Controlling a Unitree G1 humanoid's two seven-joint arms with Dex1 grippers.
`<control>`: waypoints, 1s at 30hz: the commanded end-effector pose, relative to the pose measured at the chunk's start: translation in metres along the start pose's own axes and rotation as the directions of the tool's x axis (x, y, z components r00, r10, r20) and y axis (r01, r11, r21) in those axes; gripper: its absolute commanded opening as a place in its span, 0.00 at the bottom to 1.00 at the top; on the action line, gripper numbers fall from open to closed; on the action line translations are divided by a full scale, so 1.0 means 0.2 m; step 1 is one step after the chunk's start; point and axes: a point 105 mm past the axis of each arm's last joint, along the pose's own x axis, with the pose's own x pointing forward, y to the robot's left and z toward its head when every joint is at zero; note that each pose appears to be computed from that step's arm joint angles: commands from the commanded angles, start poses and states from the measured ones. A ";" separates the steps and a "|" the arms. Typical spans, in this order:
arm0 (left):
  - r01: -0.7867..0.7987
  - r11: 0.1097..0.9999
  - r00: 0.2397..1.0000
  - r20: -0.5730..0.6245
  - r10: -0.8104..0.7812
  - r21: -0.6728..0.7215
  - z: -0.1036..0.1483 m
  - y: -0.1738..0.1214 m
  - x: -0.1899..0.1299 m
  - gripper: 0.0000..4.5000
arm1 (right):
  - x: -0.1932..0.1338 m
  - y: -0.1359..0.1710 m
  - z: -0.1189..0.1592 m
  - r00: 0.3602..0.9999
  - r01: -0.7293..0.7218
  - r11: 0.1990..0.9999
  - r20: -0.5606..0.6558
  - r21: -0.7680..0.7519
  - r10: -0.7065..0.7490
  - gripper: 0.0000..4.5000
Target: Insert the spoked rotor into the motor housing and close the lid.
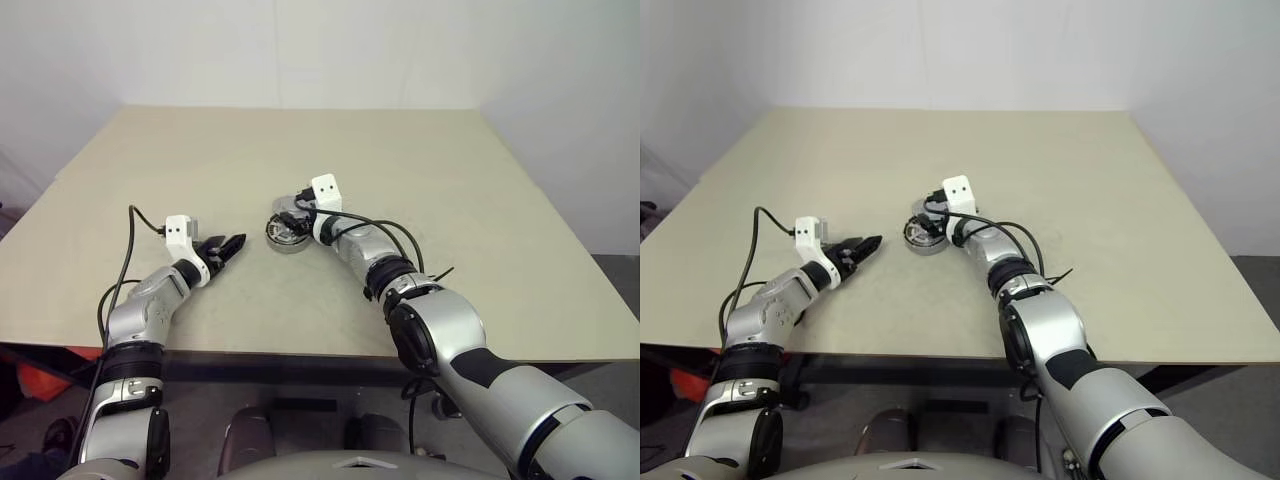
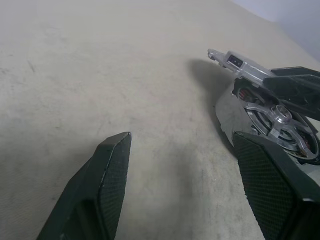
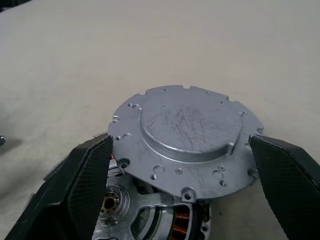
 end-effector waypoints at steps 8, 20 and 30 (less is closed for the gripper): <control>0.018 1.000 0.999 0.031 -0.018 0.008 0.04 -0.03 0.00 0.75 | -0.04 -0.01 0.27 0.980 -0.098 0.991 0.167 -0.090 0.112 1.00; 0.036 0.999 0.999 0.024 -0.036 -0.010 0.01 -0.05 0.03 0.75 | -0.39 0.06 0.11 0.751 -0.626 0.314 -0.445 -0.713 0.487 1.00; 0.034 0.999 0.999 0.033 -0.033 -0.016 -0.01 -0.06 0.02 0.75 | -0.29 0.05 0.05 0.775 -0.604 0.181 -0.518 -0.776 0.362 1.00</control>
